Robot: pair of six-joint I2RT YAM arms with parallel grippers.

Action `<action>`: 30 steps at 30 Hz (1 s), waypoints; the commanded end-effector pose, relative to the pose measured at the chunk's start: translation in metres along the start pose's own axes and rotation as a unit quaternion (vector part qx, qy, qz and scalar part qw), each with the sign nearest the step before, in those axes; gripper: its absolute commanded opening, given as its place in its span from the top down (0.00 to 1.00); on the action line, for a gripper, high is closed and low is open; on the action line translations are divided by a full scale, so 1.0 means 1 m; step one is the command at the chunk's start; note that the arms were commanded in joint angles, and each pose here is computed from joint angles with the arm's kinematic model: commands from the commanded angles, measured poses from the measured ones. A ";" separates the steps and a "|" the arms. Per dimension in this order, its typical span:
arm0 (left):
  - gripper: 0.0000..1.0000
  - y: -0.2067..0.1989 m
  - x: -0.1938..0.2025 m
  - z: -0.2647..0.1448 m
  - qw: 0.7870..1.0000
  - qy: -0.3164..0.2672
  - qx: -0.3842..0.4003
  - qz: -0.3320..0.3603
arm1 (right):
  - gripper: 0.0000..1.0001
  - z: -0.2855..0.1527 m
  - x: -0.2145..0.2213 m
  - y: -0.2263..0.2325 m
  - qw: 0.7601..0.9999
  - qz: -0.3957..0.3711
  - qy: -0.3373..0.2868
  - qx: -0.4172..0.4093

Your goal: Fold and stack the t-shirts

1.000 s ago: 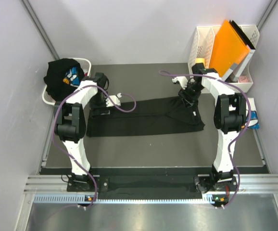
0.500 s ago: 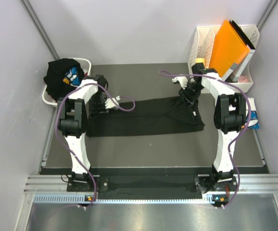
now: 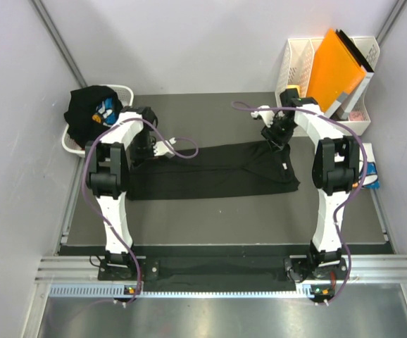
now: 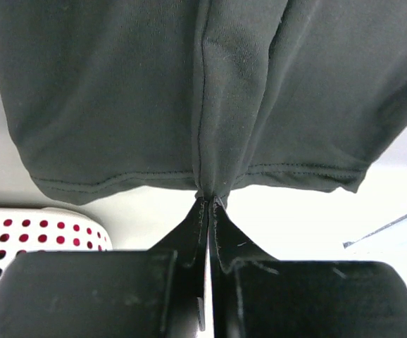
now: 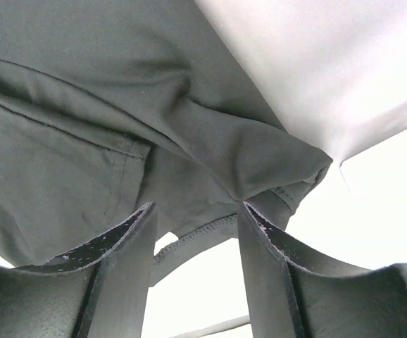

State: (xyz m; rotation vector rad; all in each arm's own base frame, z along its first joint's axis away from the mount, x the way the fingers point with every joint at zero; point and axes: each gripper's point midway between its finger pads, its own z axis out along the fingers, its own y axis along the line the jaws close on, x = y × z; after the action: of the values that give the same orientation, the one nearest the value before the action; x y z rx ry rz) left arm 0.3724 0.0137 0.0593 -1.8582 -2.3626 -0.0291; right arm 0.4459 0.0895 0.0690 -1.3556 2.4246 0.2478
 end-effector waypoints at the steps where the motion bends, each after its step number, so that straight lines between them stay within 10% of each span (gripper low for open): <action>1: 1.00 -0.011 0.000 -0.016 1.000 -0.015 0.025 0.006 | 0.51 -0.003 -0.014 -0.007 1.000 -0.020 -0.010 0.012; 30: 1.00 -0.067 0.036 -0.020 0.989 0.047 0.099 0.104 | 0.53 -0.005 -0.012 -0.012 0.999 -0.043 0.008 0.026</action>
State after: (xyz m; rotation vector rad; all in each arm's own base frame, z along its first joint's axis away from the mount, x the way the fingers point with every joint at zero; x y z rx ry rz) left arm 0.3522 0.0245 0.0678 -1.9918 -2.1811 -0.0197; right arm 0.4528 0.0838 0.0684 -1.4187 2.4130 0.1698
